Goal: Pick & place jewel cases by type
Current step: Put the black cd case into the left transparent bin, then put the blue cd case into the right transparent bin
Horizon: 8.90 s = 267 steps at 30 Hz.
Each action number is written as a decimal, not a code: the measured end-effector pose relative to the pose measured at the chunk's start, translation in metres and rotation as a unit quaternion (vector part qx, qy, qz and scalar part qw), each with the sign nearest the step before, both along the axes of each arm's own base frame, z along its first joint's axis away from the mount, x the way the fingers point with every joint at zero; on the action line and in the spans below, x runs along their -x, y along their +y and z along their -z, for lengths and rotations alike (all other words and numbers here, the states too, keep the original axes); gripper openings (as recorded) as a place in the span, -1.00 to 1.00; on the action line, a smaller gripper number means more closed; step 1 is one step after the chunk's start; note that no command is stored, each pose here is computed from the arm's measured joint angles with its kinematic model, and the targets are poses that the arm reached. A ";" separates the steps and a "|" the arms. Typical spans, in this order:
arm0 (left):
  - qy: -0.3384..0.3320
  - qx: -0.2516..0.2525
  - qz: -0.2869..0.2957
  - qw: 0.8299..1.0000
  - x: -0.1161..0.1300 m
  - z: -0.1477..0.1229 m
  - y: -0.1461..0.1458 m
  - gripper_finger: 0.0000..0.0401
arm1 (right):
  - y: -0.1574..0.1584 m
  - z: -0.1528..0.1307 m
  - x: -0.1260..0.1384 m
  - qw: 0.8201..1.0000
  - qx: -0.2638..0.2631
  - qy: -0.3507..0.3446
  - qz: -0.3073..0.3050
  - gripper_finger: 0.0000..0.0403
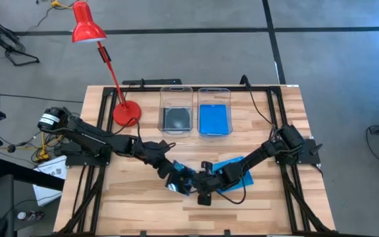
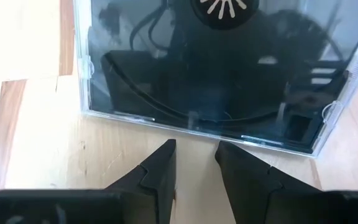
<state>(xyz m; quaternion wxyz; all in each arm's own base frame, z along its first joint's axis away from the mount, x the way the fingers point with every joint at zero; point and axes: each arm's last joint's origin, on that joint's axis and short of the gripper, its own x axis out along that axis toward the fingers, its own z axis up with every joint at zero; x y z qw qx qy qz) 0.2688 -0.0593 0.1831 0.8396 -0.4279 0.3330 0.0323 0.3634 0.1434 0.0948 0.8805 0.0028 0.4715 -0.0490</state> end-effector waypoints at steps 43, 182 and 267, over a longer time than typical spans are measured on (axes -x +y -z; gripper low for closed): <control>0.011 -0.049 0.002 0.999 0.002 0.003 0.002 -0.61 | 0.004 0.001 0.002 1.000 0.006 -0.003 0.007 -0.41; -0.080 -0.153 -0.323 0.930 0.028 -0.036 0.180 -0.78 | 0.003 -0.048 0.067 0.964 0.191 0.039 0.180 -0.41; -0.197 -0.352 -0.064 0.913 0.040 -0.134 0.127 -0.24 | 0.013 -0.092 0.108 0.958 0.192 0.013 0.212 -0.41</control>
